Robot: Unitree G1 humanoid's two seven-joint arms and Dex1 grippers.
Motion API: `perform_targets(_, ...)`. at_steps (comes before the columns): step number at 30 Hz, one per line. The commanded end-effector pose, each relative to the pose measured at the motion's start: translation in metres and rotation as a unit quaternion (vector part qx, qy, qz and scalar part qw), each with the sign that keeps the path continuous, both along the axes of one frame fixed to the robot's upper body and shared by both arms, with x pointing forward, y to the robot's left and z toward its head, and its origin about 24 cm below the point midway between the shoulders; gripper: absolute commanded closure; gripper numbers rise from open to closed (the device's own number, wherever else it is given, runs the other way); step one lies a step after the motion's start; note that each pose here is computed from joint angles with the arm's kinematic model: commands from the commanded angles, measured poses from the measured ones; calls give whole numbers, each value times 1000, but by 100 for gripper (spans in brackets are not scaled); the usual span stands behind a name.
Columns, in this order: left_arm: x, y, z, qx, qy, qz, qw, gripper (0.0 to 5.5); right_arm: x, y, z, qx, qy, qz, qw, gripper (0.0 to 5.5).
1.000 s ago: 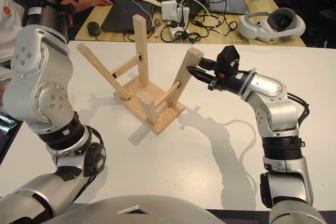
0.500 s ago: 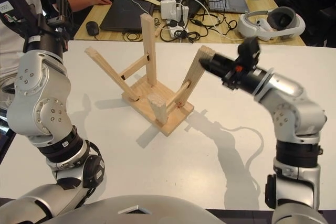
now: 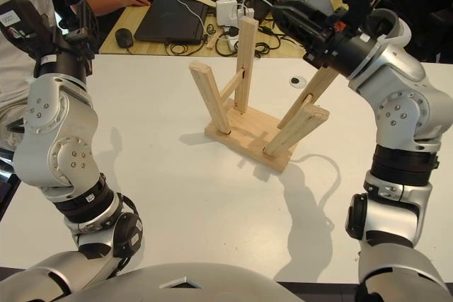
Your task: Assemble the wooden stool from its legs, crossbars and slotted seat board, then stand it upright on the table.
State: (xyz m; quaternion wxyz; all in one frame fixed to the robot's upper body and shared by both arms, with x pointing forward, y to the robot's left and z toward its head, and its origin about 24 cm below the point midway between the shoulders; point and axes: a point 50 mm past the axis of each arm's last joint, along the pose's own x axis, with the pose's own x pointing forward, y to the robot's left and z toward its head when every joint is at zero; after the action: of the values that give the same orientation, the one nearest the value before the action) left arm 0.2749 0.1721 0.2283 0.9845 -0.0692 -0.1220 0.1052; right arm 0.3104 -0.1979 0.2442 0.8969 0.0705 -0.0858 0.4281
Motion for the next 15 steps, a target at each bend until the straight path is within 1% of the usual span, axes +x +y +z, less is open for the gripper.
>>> perform_targets(1, -1, 1, 2, 3, -2, 6, 1000, 158, 6, -13, 32, 52, -48, -33, 997, 408)
perform_targets(2, -1, 1, 2, 3, -3, 7, 1000, 158, 4, -18, 38, 59, -56, -30, 996, 388)
perform_targets(4, -5, 5, 1, 2, -3, 17, 1000, 158, -15, -27, 47, 31, -51, 45, 997, 350)
perform_targets(6, -11, 9, -3, -2, 0, 32, 999, 158, -37, -32, 48, -35, -16, 116, 993, 315)
perform_targets(7, -13, 9, -4, -6, 1, 39, 999, 158, -46, -37, 45, -58, 11, 132, 990, 297)
perform_targets(8, -15, 10, -5, -8, 0, 44, 999, 158, -52, -42, 42, -73, 33, 140, 987, 297)
perform_targets(10, -19, 10, -5, -12, -2, 52, 999, 158, -60, -54, 33, -88, 76, 132, 984, 297)
perform_targets(12, -21, 9, -7, -16, -2, 58, 998, 158, -69, -67, 14, -101, 120, 108, 982, 297)
perform_targets(15, -20, 5, -7, -27, -4, 56, 998, 158, -76, -73, -12, -85, 153, 72, 982, 297)
